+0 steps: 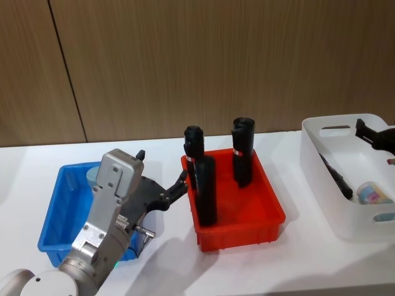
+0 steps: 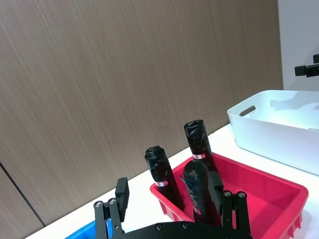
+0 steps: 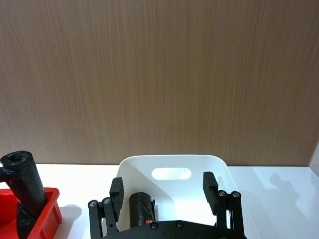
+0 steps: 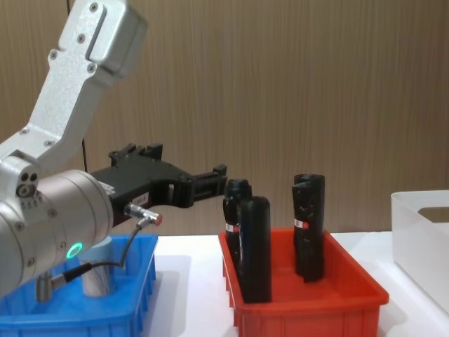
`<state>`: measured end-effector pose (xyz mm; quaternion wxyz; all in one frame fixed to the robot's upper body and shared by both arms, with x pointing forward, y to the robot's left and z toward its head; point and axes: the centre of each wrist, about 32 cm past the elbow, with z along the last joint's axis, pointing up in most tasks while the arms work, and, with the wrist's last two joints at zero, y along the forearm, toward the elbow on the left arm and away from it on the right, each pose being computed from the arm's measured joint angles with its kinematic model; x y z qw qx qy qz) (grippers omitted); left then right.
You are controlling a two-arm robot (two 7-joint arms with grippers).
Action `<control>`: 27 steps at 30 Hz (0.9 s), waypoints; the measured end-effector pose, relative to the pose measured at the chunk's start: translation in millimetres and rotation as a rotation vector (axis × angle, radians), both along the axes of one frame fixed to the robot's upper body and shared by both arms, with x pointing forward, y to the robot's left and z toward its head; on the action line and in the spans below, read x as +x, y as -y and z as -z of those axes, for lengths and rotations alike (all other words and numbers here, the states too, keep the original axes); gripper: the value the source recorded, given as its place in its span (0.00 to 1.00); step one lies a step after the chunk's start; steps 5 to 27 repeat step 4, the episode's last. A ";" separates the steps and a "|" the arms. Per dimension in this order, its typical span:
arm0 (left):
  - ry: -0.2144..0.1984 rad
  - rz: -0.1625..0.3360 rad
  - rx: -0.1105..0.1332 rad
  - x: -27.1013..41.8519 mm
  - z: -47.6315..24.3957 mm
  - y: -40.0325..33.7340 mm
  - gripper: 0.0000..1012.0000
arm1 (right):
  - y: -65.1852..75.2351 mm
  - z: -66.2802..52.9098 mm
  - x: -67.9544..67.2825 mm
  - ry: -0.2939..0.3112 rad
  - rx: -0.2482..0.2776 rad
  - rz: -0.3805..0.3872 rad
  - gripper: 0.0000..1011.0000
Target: Pick the cotton swabs from the blue box and place them into the white box.
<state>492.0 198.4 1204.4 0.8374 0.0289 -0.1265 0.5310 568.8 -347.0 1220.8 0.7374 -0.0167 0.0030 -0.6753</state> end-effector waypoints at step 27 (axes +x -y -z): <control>0.000 0.000 0.000 0.0 0.0 0.0 0.99 | 0.0 0.0 0.0 0.000 0.000 0.000 0.99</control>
